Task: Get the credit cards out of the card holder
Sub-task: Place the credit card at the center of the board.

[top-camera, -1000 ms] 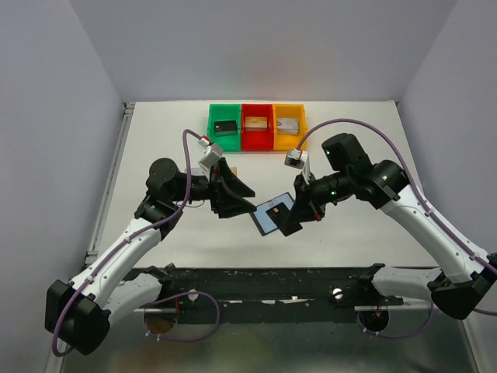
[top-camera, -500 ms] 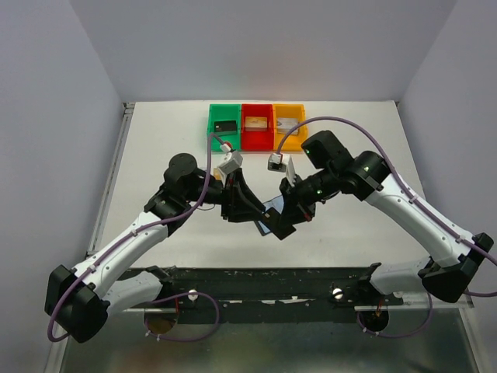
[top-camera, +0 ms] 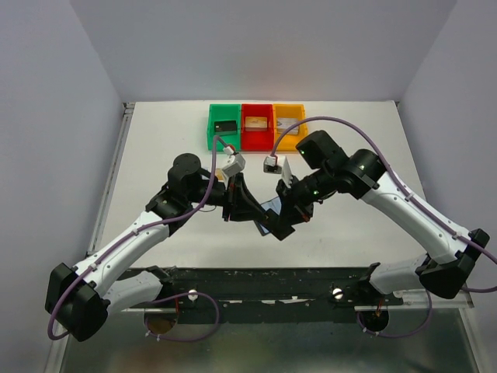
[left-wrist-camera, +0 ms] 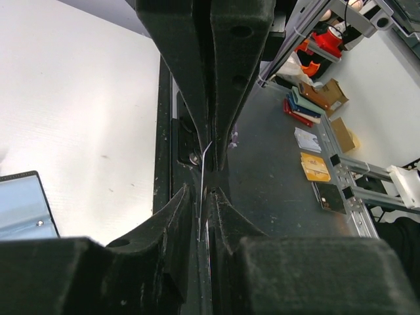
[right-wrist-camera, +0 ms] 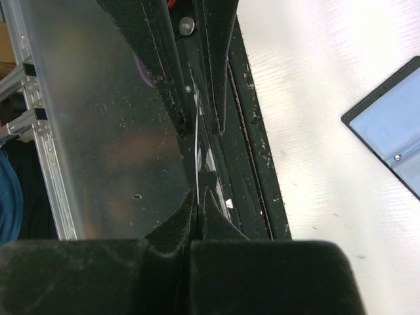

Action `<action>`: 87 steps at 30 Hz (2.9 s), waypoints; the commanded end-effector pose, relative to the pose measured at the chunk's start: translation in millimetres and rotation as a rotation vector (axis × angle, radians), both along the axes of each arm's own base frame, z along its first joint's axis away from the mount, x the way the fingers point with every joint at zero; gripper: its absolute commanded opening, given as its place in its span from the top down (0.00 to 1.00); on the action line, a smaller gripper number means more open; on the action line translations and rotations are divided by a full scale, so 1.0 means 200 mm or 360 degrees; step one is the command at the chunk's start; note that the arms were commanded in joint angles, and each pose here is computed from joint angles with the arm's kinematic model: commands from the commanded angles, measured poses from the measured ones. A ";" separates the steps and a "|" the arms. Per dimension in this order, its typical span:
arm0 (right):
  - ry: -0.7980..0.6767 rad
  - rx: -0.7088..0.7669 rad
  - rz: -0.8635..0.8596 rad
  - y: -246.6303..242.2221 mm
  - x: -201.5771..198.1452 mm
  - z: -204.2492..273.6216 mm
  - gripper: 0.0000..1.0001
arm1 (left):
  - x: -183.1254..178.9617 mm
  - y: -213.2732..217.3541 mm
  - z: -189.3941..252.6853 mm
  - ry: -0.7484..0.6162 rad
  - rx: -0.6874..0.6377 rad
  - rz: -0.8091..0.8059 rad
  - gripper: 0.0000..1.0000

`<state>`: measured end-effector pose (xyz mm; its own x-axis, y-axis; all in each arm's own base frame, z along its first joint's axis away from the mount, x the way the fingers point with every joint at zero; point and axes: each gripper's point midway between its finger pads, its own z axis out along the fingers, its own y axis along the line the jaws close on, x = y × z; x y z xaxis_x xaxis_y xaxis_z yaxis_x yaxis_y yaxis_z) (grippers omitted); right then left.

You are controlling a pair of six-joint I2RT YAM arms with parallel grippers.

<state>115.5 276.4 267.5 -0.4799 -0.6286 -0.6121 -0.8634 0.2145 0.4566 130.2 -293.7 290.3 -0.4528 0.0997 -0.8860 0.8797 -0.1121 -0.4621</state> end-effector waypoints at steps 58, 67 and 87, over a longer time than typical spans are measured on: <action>-0.0944 0.0465 -0.1699 -0.52 0.58 0.34 0.30 | 0.83 0.32 -0.21 0.0419 -0.0061 0.1463 1.00; -0.0625 0.0426 -0.1513 -0.35 0.50 -0.01 0.32 | 1.05 0.32 -0.44 0.0712 0.0074 0.1576 1.00; -0.0489 0.0297 -0.1359 -0.27 0.45 -0.18 0.32 | 1.43 0.22 -0.88 0.0962 0.0330 0.1556 1.00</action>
